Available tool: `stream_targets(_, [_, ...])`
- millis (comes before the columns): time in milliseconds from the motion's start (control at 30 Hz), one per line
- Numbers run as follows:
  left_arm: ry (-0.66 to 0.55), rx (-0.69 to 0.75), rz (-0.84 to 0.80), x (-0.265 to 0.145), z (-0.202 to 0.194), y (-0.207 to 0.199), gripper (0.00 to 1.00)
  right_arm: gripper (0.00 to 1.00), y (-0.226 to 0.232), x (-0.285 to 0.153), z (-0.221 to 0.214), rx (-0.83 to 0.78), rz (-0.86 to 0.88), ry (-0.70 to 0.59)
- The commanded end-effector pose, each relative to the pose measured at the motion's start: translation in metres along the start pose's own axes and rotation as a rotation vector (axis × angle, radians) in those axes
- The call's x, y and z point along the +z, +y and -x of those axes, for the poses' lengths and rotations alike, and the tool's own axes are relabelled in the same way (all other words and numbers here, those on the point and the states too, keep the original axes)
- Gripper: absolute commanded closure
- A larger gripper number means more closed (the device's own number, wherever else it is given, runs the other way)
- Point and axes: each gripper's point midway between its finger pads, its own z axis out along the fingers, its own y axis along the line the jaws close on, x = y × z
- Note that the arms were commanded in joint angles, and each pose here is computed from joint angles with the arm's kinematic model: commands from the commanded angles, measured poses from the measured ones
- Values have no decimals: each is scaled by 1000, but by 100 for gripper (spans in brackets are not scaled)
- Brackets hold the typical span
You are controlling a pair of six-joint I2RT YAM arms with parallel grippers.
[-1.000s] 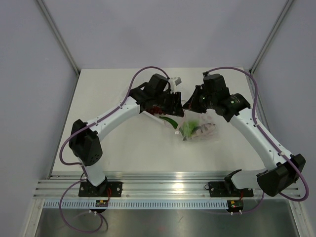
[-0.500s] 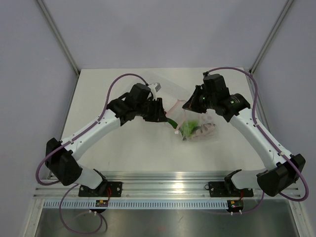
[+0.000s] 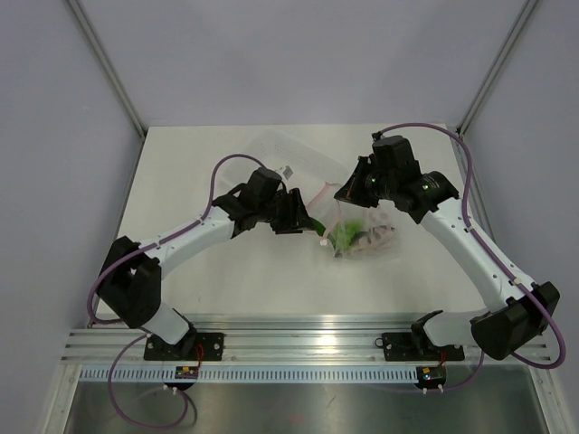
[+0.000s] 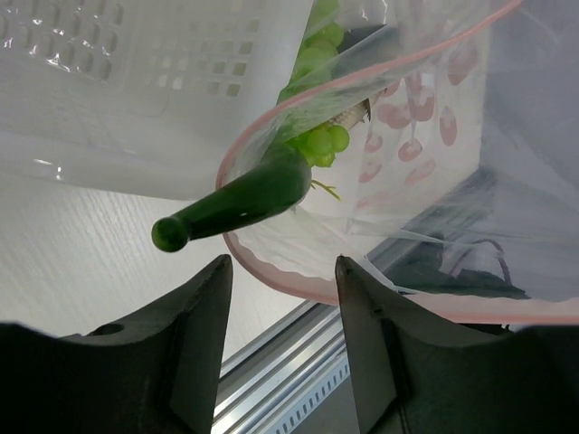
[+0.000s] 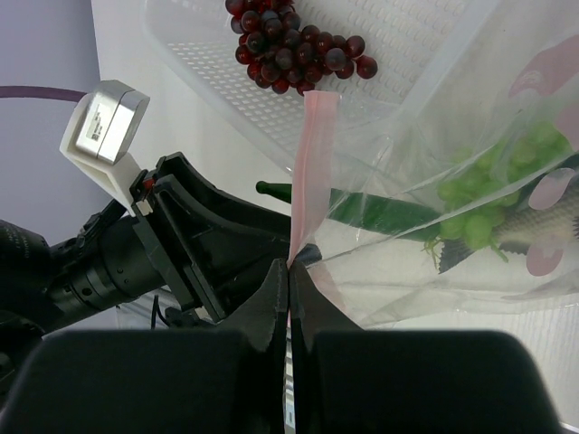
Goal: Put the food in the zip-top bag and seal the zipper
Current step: Adjust the zipper food storage bag at the center of the board.
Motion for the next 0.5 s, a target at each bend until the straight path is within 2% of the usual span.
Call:
stream_targets(0, [-29,-11,-62,9,9,-13,52,100,12,-10,9,-8,48,-48])
stream_targets(67, [-17,-15,-49,15,6,-8,57,100,12,-11,10,-9,47,-51])
stream_targets(133, [-13,-4,-49,17,6,-9,69,100,11,-13,11,-15,38,-58])
stream_targets(167, [-10,3,-51,17,6,-10,79,100,10,-13,12,-16,32,-62])
stream_targets(200, [-10,25,-53,14,10,-15,97,100,8,-15,14,-25,20,-67])
stream_targets(233, [-16,44,-61,9,13,-22,100,100,6,-17,15,-32,10,-75])
stream_targets(400, [-58,225,-96,-32,32,-66,100,100,-1,-43,41,-85,-88,-179])
stream_targets(467, [-87,303,-161,-56,42,-104,100,100,8,-63,59,-98,-84,-248])
